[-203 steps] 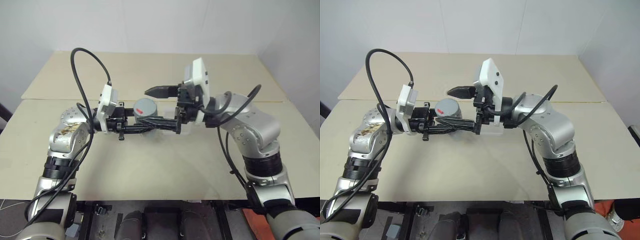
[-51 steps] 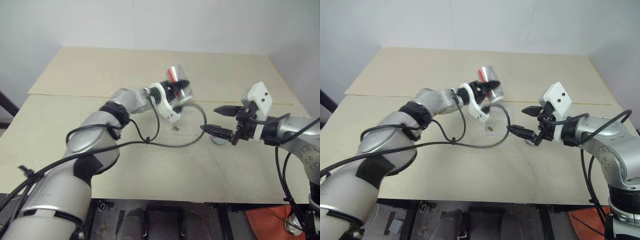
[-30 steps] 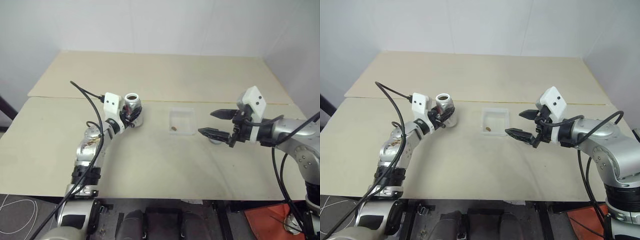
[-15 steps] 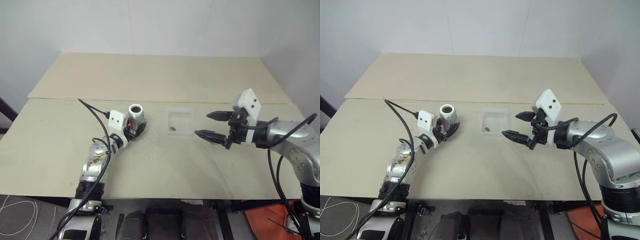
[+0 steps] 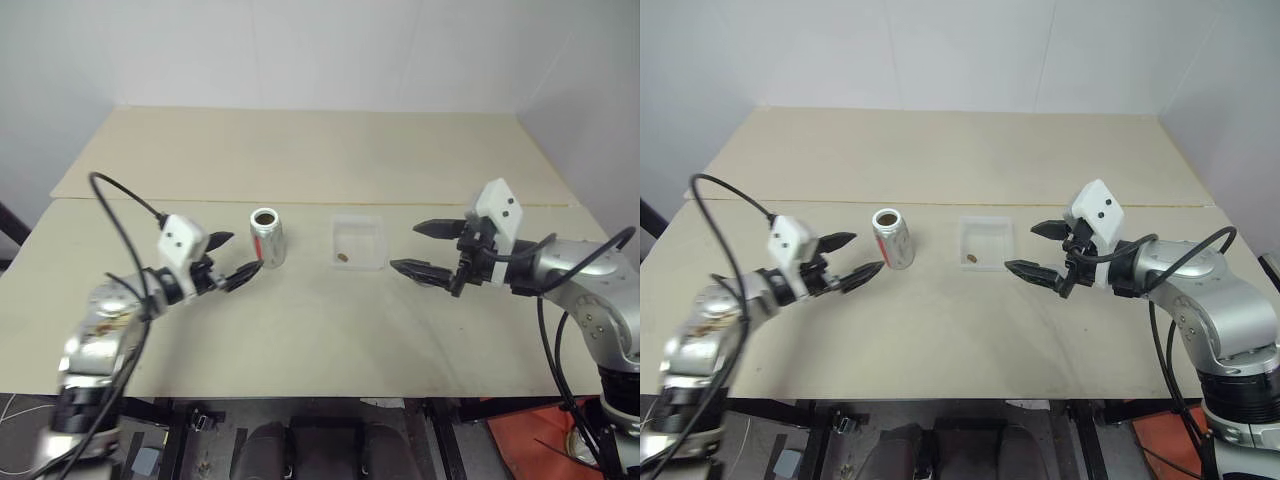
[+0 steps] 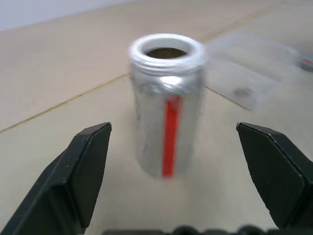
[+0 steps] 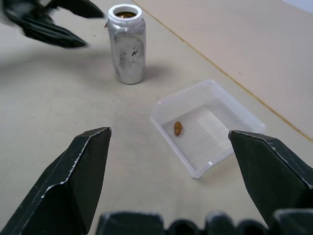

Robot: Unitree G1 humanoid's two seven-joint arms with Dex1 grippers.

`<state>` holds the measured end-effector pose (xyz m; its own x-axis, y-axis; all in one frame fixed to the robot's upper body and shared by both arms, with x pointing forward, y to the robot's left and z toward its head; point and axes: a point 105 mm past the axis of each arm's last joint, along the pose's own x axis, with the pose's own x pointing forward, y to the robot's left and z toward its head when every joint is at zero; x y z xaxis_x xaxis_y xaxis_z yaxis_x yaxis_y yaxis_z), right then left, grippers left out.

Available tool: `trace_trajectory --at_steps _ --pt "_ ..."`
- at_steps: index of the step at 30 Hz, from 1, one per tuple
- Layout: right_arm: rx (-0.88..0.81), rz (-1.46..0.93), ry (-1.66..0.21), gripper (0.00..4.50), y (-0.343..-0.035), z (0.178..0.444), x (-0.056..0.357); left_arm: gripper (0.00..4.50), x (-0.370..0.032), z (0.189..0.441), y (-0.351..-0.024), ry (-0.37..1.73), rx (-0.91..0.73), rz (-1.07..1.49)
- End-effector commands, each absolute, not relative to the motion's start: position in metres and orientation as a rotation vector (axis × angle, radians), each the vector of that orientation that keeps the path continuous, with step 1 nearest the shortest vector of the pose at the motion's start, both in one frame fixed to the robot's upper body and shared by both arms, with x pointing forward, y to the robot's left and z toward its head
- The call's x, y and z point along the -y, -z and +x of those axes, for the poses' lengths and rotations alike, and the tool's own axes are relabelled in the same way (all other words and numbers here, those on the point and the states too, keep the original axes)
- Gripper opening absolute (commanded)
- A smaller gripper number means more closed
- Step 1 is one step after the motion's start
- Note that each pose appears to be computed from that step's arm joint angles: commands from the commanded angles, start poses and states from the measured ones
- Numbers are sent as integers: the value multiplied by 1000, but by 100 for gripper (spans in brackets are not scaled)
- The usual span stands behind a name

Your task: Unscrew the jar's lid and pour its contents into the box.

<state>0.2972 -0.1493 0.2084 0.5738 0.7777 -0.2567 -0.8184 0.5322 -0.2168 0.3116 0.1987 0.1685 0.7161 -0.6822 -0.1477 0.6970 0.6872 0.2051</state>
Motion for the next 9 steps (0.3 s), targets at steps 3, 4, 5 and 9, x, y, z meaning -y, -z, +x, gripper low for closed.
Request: trace_trajectory --at_steps 3,4,5,9 --pt "28 -350 -969 450 -226 289 152 444 -228 262 -224 972 24 315" --pt "54 -353 -975 450 -228 288 151 444 -233 255 -229 991 21 324" --pt "63 -355 -983 450 -229 288 152 444 -237 249 -234 1001 16 330" --pt "88 -370 -1013 450 -231 285 153 444 -242 241 -239 988 -1 329"
